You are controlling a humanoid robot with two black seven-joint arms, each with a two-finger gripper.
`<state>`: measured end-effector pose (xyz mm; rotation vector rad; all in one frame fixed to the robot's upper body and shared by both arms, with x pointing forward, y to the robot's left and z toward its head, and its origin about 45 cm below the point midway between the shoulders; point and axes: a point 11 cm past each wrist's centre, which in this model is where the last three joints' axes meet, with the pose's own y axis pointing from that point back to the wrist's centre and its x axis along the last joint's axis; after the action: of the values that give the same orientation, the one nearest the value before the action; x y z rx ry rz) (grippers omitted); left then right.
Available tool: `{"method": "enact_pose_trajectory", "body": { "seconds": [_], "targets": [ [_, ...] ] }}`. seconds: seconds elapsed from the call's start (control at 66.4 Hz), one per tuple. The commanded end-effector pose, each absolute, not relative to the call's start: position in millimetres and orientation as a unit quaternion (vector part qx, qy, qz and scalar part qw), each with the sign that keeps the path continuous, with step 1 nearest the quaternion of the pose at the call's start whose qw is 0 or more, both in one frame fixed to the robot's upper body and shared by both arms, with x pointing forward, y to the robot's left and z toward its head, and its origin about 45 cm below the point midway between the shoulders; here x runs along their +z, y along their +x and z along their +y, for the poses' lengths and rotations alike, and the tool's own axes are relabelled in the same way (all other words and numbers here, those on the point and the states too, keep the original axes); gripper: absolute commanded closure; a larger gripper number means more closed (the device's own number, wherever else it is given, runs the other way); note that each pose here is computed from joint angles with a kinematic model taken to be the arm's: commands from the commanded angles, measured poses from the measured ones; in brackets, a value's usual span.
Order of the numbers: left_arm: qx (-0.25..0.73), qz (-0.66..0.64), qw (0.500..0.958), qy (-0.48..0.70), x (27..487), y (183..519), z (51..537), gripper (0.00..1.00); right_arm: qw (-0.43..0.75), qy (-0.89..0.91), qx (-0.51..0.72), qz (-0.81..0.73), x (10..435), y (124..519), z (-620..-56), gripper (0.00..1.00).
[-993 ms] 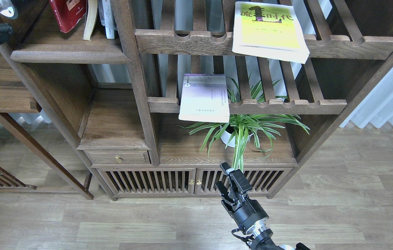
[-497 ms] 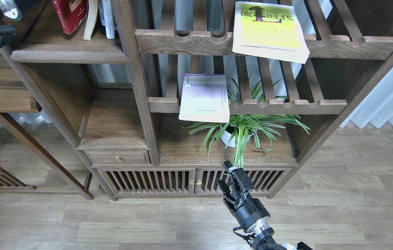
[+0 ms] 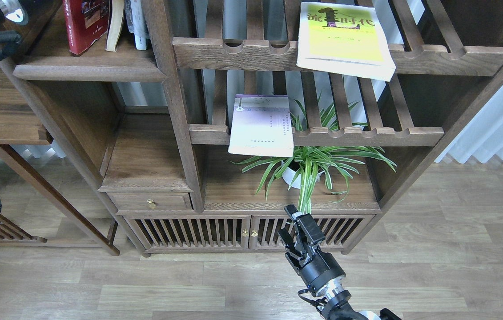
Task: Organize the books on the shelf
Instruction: 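Push the red book upright into the upper side shelf with the left gripper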
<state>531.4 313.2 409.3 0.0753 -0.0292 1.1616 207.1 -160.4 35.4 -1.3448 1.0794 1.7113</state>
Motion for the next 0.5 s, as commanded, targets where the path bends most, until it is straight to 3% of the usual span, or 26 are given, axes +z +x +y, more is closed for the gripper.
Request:
{"method": "enact_pose_trajectory", "body": {
  "seconds": [0.0, 0.482],
  "targets": [
    [0.546, -0.015, 0.837, 0.03, 412.9, 531.9, 310.1, 0.52, 0.349, -0.518, 0.66, 0.417, 35.2, 206.8, -160.5, 0.01],
    [0.524, -0.018, 0.851, -0.03, 447.1, 535.1, 283.5, 0.49, 0.35, -0.519, 0.66, 0.416, 36.2, 207.4, -160.4, 0.01]
  ]
}}
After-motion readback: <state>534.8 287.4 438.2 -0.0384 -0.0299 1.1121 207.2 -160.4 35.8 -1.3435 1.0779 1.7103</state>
